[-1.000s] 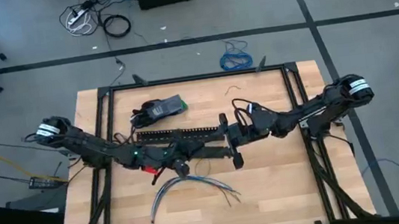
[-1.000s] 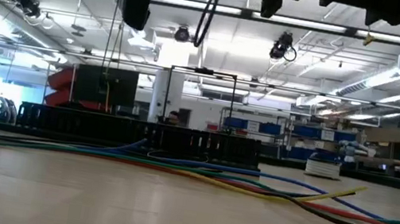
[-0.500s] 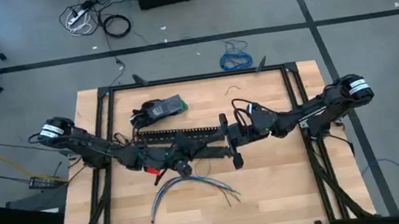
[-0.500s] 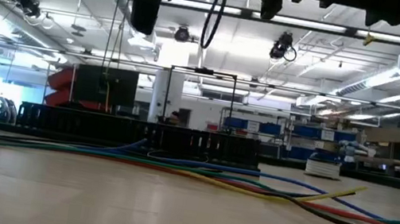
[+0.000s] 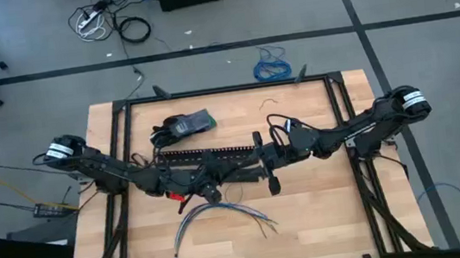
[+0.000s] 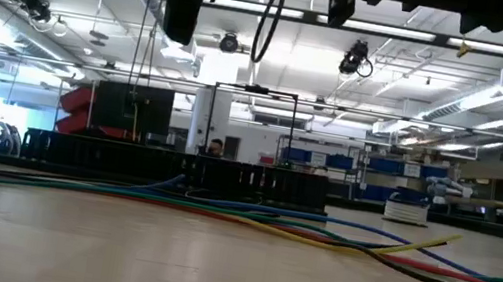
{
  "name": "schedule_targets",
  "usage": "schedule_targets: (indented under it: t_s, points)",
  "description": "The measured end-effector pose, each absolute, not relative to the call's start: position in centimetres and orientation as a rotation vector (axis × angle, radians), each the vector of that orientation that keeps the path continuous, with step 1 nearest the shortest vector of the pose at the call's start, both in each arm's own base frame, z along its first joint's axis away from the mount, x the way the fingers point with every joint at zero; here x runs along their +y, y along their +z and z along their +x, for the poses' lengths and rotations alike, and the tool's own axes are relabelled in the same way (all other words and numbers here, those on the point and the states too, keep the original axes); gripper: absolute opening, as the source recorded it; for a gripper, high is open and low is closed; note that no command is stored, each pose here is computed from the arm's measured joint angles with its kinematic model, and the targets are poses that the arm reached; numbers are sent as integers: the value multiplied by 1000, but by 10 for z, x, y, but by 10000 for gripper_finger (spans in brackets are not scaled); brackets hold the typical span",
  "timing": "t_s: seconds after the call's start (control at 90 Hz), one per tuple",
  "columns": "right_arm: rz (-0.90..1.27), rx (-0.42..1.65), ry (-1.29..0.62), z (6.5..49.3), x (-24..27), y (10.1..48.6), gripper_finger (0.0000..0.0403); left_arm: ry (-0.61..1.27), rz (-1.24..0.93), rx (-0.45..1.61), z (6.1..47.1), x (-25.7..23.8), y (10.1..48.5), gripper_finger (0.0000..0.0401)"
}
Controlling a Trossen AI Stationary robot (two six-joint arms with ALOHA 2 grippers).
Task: Ziptie cables
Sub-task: Wrap the right black zip tie on the cables
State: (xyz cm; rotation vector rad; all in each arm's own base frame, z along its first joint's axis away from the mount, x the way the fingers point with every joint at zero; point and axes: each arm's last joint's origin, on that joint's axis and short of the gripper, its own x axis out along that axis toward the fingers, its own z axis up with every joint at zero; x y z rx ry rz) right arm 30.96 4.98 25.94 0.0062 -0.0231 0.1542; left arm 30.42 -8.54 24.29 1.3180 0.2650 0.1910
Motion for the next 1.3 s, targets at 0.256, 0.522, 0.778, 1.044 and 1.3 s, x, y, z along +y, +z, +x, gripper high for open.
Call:
schedule_targets:
  t_s: [0.256, 0.522, 0.778, 1.044, 1.3]
  points:
    - [-2, 4, 148, 310, 50, 257, 1, 191, 1316, 266, 304, -85, 243, 0]
    - [6, 9, 131, 310, 50, 256, 0, 181, 1318, 283, 304, -85, 241, 6]
    - [29, 57, 124, 309, 49, 252, 0, 254, 1176, 351, 301, -88, 236, 73]
    - [63, 64, 124, 309, 50, 251, 0, 349, 1066, 389, 291, -101, 235, 148]
    - [68, 80, 161, 307, 60, 250, 0, 303, 871, 378, 258, -118, 251, 158]
